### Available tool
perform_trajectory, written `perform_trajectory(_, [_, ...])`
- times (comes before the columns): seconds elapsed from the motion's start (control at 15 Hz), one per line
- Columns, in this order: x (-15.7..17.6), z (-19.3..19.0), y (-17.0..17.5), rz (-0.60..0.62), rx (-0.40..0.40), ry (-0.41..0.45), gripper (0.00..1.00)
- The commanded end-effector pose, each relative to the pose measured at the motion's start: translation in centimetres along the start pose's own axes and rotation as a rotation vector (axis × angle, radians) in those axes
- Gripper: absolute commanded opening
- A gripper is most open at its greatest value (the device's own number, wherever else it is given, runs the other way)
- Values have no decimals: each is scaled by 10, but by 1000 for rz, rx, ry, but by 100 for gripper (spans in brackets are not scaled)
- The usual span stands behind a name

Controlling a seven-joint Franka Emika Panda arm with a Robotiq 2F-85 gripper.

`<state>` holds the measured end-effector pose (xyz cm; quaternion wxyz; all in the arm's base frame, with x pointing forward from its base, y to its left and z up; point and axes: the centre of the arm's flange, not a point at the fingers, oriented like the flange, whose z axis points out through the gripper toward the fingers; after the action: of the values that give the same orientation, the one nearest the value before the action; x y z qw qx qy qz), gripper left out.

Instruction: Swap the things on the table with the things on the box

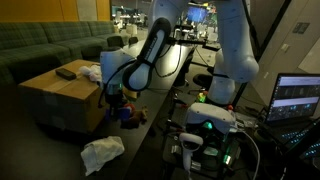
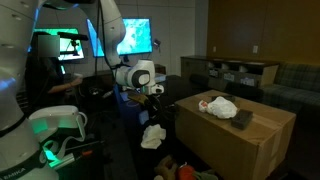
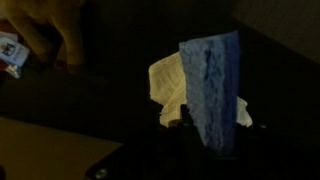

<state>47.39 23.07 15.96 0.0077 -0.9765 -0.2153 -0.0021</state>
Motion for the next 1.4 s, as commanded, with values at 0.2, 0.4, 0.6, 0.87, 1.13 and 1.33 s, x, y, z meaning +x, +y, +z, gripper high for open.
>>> perform_trajectory(0.2, [28, 57, 12, 144, 34, 7, 14])
perform_trajectory(0.4, [35, 72, 24, 193, 48, 10, 14])
perform_trajectory(0.6, [39, 82, 37, 236, 50, 18, 18])
perform_trajectory(0.87, [37, 84, 49, 278, 51, 29, 49])
perform_trajectory(1.13, [35, 77, 48, 286, 40, 58, 81])
perform_trajectory(1.33, [34, 73, 40, 287, 48, 76, 99])
